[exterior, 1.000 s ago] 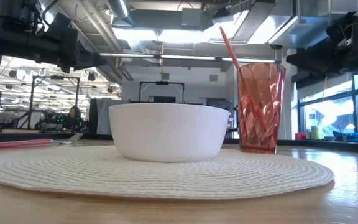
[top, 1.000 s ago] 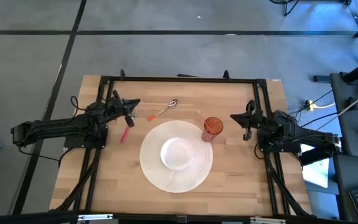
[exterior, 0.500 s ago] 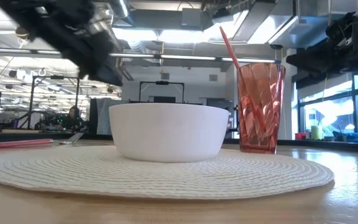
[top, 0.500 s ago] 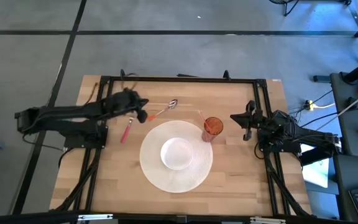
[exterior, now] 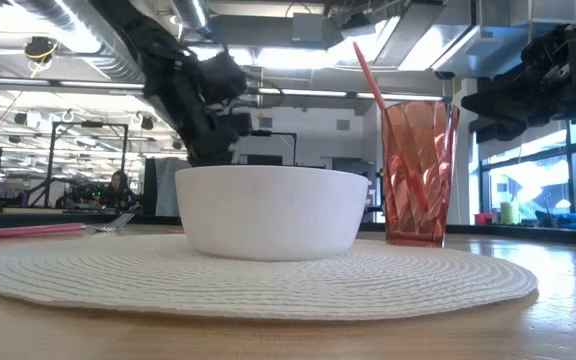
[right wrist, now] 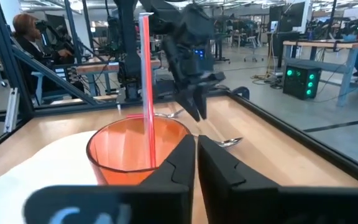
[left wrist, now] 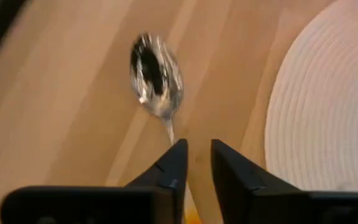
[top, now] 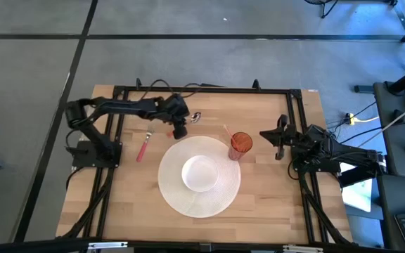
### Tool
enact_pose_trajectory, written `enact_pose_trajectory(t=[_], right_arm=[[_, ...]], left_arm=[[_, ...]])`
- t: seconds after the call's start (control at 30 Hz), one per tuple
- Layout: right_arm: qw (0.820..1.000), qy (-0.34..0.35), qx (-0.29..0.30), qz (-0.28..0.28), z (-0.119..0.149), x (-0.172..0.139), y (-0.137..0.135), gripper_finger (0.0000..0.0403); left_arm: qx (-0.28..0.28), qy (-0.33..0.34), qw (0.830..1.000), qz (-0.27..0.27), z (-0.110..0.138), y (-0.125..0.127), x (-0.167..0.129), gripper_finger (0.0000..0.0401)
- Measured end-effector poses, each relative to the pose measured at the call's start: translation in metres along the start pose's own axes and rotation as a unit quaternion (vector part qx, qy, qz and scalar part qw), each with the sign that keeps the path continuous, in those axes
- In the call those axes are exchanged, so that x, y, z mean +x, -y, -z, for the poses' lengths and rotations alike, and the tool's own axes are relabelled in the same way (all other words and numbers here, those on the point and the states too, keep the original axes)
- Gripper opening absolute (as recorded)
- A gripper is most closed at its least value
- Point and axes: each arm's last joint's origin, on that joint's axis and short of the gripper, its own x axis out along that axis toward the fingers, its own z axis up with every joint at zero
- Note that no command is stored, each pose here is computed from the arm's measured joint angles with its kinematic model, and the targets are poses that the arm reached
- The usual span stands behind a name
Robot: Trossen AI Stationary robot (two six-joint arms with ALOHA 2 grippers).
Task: Pick & Place Utensil
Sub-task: Put the orange spoon into the white bowl on the mat
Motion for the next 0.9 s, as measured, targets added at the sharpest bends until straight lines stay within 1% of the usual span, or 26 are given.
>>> enact_pose_trajectory(t=[0.1, 0.2, 0.27, 0.33, 0.5, 0.73, 0.9], right_arm=[[1.000, 0.000, 0.000, -0.008, 0.000, 0.000, 0.000, 0.0024], [1.000, 0.000, 0.000, -0.012, 0.000, 0.000, -0.001, 0.0025], [1.000, 0.000, 0.000, -0.012, 0.000, 0.000, -0.001, 0.0025], [1.000, 0.000, 0.000, -0.012, 0.000, 0.000, -0.001, 0.0025], [1.000, 0.001, 0.008, -0.012, 0.000, 0.000, -0.001, 0.0025], [1.000, 0.001, 0.008, -0.012, 0.000, 0.000, -0.001, 0.0025], [1.000, 0.001, 0.008, -0.012, 0.000, 0.000, -0.001, 0.0025]], left_arm=[[-0.002, -0.033, 0.999, -0.008, -0.001, -0.001, 0.011, 0.0111], [0.000, -0.057, 0.998, -0.018, 0.003, -0.002, 0.020, 0.0151], [0.007, -0.069, 0.997, -0.022, 0.006, -0.002, 0.024, 0.0169], [0.010, -0.076, 0.997, -0.021, 0.008, -0.002, 0.027, 0.0179], [0.011, -0.084, 0.996, -0.025, 0.010, -0.003, 0.034, 0.0179], [0.012, -0.097, 0.995, -0.024, 0.015, -0.006, 0.049, 0.0165], [0.010, -0.087, 0.996, -0.022, 0.015, -0.009, 0.055, 0.0152]])
